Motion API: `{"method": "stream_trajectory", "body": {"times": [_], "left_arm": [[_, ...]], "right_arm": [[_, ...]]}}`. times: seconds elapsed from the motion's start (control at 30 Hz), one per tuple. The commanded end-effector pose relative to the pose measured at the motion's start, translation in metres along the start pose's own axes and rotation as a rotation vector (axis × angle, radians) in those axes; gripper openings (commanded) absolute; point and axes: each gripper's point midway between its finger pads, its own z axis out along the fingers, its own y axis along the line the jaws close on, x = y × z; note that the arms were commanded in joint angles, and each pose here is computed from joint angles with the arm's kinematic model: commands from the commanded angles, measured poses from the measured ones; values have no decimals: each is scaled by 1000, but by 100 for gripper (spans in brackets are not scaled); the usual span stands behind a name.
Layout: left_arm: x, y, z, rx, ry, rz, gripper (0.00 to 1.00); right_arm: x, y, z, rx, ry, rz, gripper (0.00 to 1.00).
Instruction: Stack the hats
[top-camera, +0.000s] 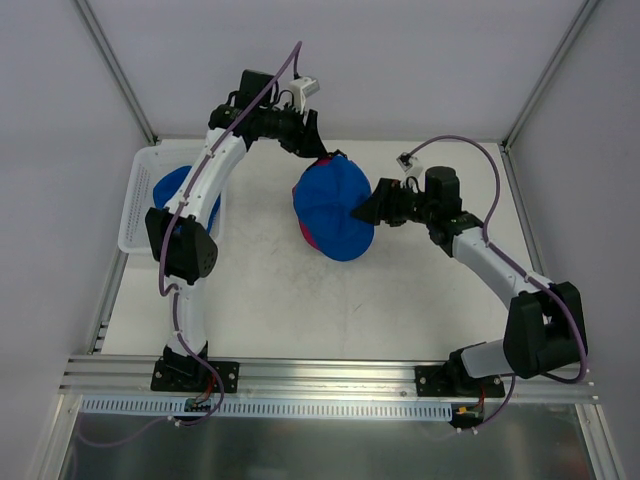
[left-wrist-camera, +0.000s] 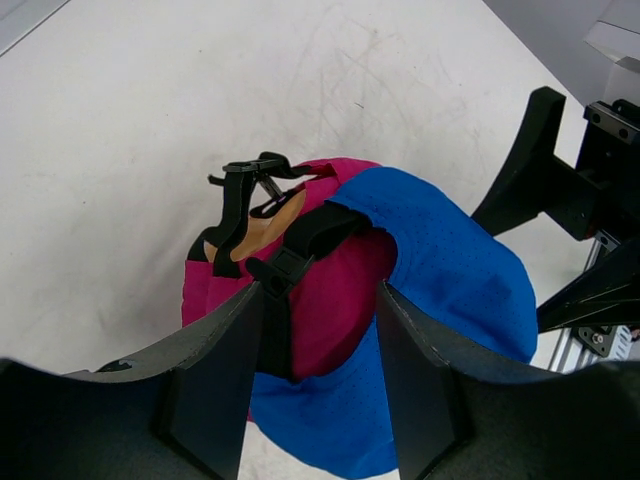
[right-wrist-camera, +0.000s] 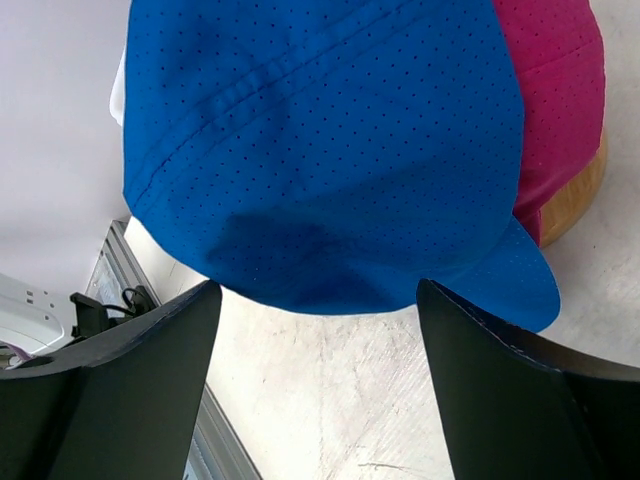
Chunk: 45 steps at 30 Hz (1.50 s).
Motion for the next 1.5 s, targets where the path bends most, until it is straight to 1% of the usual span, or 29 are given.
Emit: {"method": "stream_trajectory", "body": {"times": [0.0, 0.3, 0.53, 0.67, 0.73, 0.77, 0.93, 1.03, 1.17, 1.23, 1.3, 1.33, 1.37, 1.4, 1.47], "left_arm": [[-4, 3, 1, -6, -11, 51, 48], [2, 15, -1, -88, 8, 104, 47], [16, 18, 3, -92, 42, 120, 46], [14, 21, 7, -92, 40, 129, 40], [7, 23, 10, -91, 24, 131, 32], [-7, 21, 7, -94, -7, 148, 26], [-27, 32, 19, -152, -48, 167, 14], [-23, 39, 29, -185, -36, 176, 8], [-6, 60, 41, -240, 6, 146, 5], [2, 66, 43, -249, 23, 139, 5], [5, 58, 40, -197, 14, 88, 12], [2, 62, 34, -202, 0, 67, 16], [-2, 62, 31, -199, -18, 63, 21], [-9, 57, 23, -191, -38, 57, 29], [-22, 56, 11, -202, -77, 65, 34]], "right_arm": [[-27, 17, -1, -43, -56, -44, 84], [-30, 18, 1, -49, -54, -50, 84], [-32, 18, 3, -51, -52, -55, 85], [-32, 16, 3, -48, -47, -59, 85], [-31, 15, 5, -49, -42, -59, 85], [-31, 15, 6, -50, -38, -60, 84], [-34, 15, 7, -55, -36, -63, 84], [-36, 12, 9, -47, -34, -55, 84], [-41, 9, 10, -40, -42, -50, 84], [-44, 7, 10, -37, -45, -45, 84], [-46, 7, 10, -39, -47, -40, 84], [-46, 7, 10, -39, -47, -40, 84], [-46, 7, 10, -39, -47, -41, 84], [-46, 7, 10, -39, -48, -43, 84], [-47, 6, 9, -38, -49, -40, 84]]}}
